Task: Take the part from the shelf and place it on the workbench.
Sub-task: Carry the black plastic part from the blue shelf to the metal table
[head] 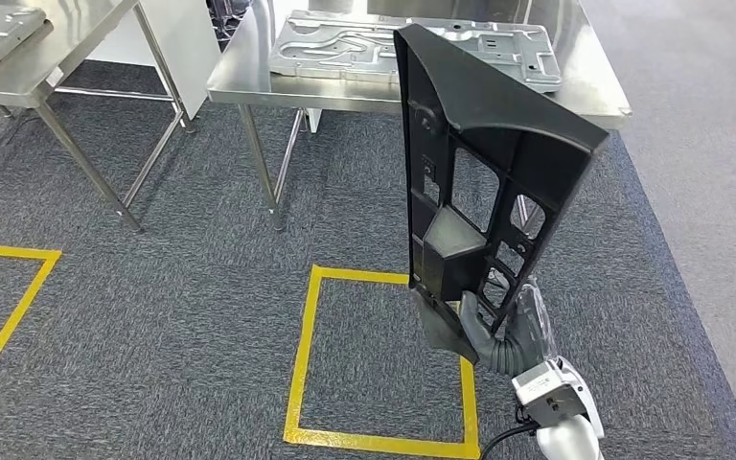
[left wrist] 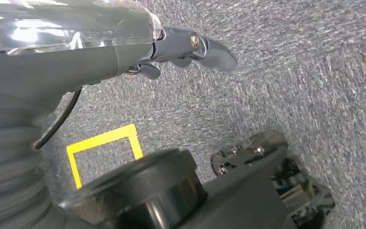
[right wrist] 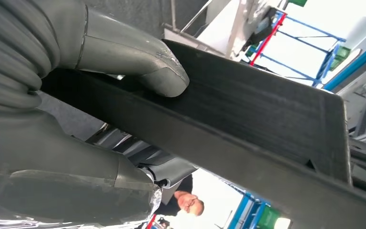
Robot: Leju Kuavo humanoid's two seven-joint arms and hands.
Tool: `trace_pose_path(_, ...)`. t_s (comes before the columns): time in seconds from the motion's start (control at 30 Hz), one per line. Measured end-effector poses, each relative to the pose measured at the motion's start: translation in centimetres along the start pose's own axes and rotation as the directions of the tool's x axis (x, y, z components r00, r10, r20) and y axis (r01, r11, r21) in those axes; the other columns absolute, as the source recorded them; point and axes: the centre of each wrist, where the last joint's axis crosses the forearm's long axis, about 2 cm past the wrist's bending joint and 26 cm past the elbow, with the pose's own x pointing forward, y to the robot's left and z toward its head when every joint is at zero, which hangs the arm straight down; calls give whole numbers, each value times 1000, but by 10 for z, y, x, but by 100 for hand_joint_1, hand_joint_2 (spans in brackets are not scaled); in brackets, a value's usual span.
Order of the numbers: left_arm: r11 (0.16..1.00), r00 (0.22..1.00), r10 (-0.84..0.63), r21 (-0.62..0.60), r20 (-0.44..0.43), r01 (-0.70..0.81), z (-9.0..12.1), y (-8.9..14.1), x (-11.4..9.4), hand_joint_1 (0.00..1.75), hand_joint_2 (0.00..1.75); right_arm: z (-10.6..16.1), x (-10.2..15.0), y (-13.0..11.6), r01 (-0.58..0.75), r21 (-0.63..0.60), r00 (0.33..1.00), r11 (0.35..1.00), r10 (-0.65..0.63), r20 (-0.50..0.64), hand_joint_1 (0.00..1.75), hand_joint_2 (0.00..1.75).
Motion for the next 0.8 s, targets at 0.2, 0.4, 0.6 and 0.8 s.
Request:
trace_pose_path(0.2,1000,1000,10,2,5,-10,0,0,2,0,175,-3,-2,-1,1,5,1000,1000,-1,4,175,175)
trace_pose_path(0.4,1000,1000,2,-9,-18,-2,0,0,1,0,175,-3,-3,0,0,2,1000,1000,0,1,175,175)
trace_pose_path(0.6,1000,999,1,-15,-34,-2,0,-1,2,0,175,-2,-3,-2,-25,-12,1000,1000,25,-1,175,175)
trace_pose_path(0.8,1000,999,1,-15,-37,-1,0,-2,1,0,175,-3,-3,-3,-35,-17,999,999,35,0,175,175)
